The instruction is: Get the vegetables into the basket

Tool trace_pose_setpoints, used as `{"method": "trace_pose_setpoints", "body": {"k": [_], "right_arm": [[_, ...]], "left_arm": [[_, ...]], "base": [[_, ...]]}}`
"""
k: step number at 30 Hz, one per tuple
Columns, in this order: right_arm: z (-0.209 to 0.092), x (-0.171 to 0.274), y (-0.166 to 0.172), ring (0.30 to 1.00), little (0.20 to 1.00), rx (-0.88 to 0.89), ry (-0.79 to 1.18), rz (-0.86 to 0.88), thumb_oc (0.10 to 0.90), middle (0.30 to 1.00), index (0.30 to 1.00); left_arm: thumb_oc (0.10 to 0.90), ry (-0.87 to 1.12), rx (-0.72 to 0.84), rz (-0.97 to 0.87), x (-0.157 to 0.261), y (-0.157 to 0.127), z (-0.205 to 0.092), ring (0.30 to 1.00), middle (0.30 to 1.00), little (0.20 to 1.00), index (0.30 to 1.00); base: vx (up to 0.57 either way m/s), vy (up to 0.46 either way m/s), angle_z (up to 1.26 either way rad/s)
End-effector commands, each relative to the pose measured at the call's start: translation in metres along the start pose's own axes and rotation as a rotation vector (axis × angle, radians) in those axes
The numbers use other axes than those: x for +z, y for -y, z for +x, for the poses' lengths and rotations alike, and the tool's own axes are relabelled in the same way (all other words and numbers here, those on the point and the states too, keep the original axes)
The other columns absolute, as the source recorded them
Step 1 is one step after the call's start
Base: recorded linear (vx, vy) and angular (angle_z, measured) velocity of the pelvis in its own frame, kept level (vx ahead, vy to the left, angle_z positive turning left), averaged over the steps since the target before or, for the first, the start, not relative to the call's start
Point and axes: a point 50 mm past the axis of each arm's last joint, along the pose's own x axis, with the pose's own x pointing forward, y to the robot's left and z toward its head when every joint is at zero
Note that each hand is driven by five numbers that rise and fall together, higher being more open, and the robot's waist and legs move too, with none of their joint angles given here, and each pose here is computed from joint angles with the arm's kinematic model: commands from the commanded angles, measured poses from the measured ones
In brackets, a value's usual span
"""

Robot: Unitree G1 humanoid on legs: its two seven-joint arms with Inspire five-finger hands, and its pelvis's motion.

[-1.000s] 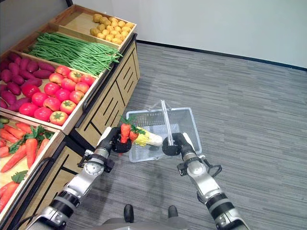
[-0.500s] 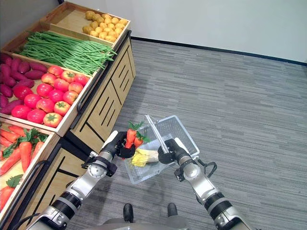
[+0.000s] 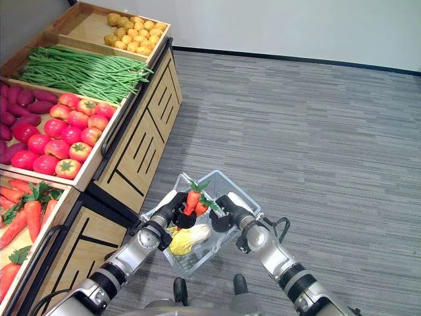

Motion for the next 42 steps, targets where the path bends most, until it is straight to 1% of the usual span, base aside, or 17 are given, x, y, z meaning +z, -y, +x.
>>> {"method": "trace_pose_setpoints", "body": {"k": [1, 2, 3, 4, 5, 6, 14, 21, 27, 28, 29, 32, 35, 37, 39, 41, 42], "right_arm": [[-0.014, 0.132, 0.041, 0.300, 0.300, -0.129, 0.644, 0.081, 0.400, 0.300, 0.300], [-0.014, 0.132, 0.041, 0.300, 0.300, -0.129, 0.643, 0.080, 0.400, 0.300, 0.300], [-0.018, 0.135, 0.043, 0.300, 0.300, -0.132, 0.665, 0.080, 0.400, 0.300, 0.300], [-0.022, 0.140, 0.043, 0.300, 0.300, -0.131, 0.697, 0.084, 0.400, 0.300, 0.300], [-0.024, 0.143, 0.044, 0.300, 0.300, -0.136, 0.712, 0.080, 0.400, 0.300, 0.300], [-0.026, 0.145, 0.045, 0.300, 0.300, -0.139, 0.725, 0.076, 0.400, 0.300, 0.300], [-0.030, 0.152, 0.051, 0.300, 0.300, -0.164, 0.761, 0.044, 0.400, 0.300, 0.300], [-0.022, 0.141, 0.046, 0.300, 0.300, -0.151, 0.693, 0.036, 0.400, 0.300, 0.300], [0.002, 0.095, 0.033, 0.300, 0.300, -0.139, 0.447, -0.017, 0.400, 0.300, 0.300], [0.010, 0.070, 0.027, 0.300, 0.300, -0.135, 0.328, -0.030, 0.400, 0.300, 0.300], [0.010, 0.070, 0.027, 0.300, 0.300, -0.135, 0.328, -0.029, 0.400, 0.300, 0.300], [0.019, 0.031, 0.025, 0.300, 0.300, -0.157, 0.150, -0.074, 0.400, 0.300, 0.300], [0.020, 0.015, 0.023, 0.300, 0.300, -0.158, 0.082, -0.054, 0.400, 0.300, 0.300], [0.019, -0.016, 0.024, 0.300, 0.300, -0.168, -0.047, -0.053, 0.400, 0.300, 0.300], [0.018, -0.024, 0.025, 0.300, 0.300, -0.172, -0.085, -0.047, 0.400, 0.300, 0.300], [0.014, -0.053, 0.024, 0.300, 0.300, -0.185, -0.208, -0.024, 0.400, 0.300, 0.300], [0.014, -0.053, 0.024, 0.300, 0.300, -0.185, -0.208, -0.024, 0.400, 0.300, 0.300]], "left_arm": [[0.400, 0.093, 0.065, 0.121, 0.035, -0.016, 0.023, 0.300, 0.300, 0.300, 0.300], [0.400, 0.093, 0.065, 0.121, 0.035, -0.016, 0.023, 0.300, 0.300, 0.300, 0.300], [0.441, 0.073, 0.062, 0.125, 0.031, -0.013, 0.023, 0.358, 0.358, 0.358, 0.358], [0.582, 0.041, 0.052, 0.127, 0.026, -0.008, 0.024, 0.555, 0.555, 0.555, 0.555], [0.761, 0.022, 0.050, 0.127, 0.022, -0.006, 0.024, 0.805, 0.805, 0.805, 0.805], [0.900, 0.018, 0.050, 0.128, 0.022, -0.005, 0.024, 1.000, 1.000, 1.000, 1.000], [0.900, 0.002, 0.026, 0.161, 0.017, 0.003, 0.023, 1.000, 1.000, 1.000, 1.000], [0.900, 0.011, 0.010, 0.177, 0.019, 0.006, 0.023, 1.000, 1.000, 1.000, 1.000], [0.900, 0.041, -0.035, 0.226, 0.024, 0.010, 0.022, 1.000, 1.000, 1.000, 1.000], [0.900, 0.061, -0.072, 0.254, 0.026, 0.015, 0.020, 1.000, 1.000, 1.000, 1.000], [0.900, 0.060, -0.072, 0.254, 0.026, 0.015, 0.020, 1.000, 1.000, 1.000, 1.000], [0.900, 0.092, -0.129, 0.290, 0.029, 0.021, 0.019, 1.000, 1.000, 1.000, 1.000], [0.900, 0.100, -0.149, 0.301, 0.027, 0.022, 0.017, 1.000, 1.000, 1.000, 1.000], [0.900, 0.117, -0.166, 0.317, 0.026, 0.020, 0.015, 1.000, 1.000, 1.000, 1.000], [0.900, 0.109, -0.177, 0.322, 0.023, 0.020, 0.014, 1.000, 1.000, 1.000, 1.000], [0.900, 0.075, -0.213, 0.350, 0.013, 0.024, 0.013, 1.000, 1.000, 1.000, 1.000], [0.900, 0.075, -0.213, 0.350, 0.013, 0.024, 0.013, 1.000, 1.000, 1.000, 1.000]], "base": [[0.01, -0.006, -0.13], [0.01, -0.008, -0.11], [0.01, -0.008, -0.06], [0.02, -0.010, -0.04], [0.00, 0.000, 0.00], [0.00, 0.000, 0.00], [0.00, -0.002, -0.04], [0.00, 0.000, 0.00], [0.00, 0.000, 0.00], [0.00, 0.000, 0.00], [0.00, 0.000, 0.00], [0.00, 0.000, 0.00], [0.00, 0.000, 0.00], [0.00, 0.000, 0.00], [-0.01, 0.006, 0.06], [-0.02, 0.005, 0.06], [0.00, 0.000, 0.00]]}}
